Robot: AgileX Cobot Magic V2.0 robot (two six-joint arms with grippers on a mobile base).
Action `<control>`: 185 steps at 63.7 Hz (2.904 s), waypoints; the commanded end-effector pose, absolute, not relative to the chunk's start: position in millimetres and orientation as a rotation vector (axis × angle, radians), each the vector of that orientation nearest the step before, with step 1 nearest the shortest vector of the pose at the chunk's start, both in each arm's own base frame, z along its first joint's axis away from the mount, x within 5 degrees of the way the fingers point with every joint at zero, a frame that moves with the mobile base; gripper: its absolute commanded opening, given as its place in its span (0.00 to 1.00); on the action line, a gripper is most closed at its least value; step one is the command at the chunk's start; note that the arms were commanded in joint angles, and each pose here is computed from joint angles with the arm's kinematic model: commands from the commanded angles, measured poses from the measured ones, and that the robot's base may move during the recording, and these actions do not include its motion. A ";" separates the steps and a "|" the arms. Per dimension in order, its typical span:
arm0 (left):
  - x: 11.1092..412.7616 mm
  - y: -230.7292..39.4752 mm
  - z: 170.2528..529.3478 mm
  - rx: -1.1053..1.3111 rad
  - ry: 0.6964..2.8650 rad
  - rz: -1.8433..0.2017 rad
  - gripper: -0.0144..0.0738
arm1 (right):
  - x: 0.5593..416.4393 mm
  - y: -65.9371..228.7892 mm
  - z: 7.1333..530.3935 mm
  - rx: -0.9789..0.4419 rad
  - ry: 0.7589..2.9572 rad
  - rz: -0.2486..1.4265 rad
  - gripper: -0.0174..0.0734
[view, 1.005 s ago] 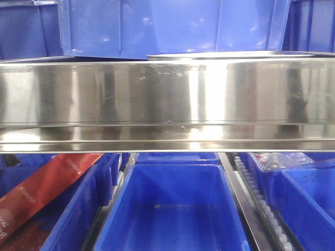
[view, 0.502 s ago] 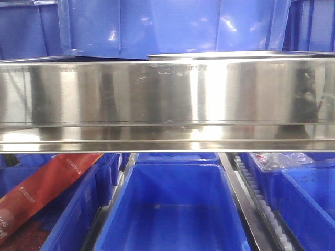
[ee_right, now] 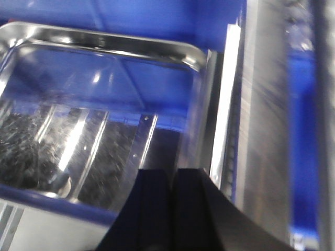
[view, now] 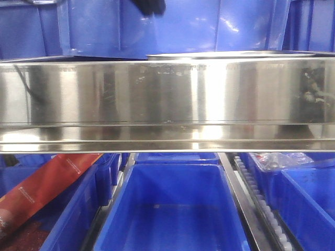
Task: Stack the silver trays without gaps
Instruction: 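Reach both grippers up to the rim of the silver tray, then close both grippers on opposite rim edges of the silver tray, then lift the silver tray off the shelf and pull it toward the robot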
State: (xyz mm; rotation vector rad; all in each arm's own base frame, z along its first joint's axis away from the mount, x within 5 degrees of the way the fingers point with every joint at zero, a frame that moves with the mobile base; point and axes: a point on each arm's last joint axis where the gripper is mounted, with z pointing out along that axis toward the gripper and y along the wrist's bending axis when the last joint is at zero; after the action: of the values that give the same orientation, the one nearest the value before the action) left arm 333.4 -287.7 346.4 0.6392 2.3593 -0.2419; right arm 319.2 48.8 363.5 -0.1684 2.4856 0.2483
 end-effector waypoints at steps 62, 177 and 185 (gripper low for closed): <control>348.4 -303.4 300.5 0.567 2.487 -0.223 0.62 | 366.0 59.0 319.6 -0.185 2.513 0.244 0.68; 348.4 -294.5 314.3 0.584 2.430 -0.135 0.14 | 366.7 58.7 318.7 -0.188 2.514 0.236 0.12; 339.5 -284.0 337.7 0.568 2.404 -0.126 0.14 | 351.6 56.9 343.5 -0.191 2.454 0.238 0.12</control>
State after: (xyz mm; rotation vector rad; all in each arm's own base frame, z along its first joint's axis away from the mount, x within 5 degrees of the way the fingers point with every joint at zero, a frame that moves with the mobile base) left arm 349.6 -289.8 311.8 0.5497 2.4692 -0.1259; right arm 363.8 55.5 315.3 -0.1654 2.5524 0.2272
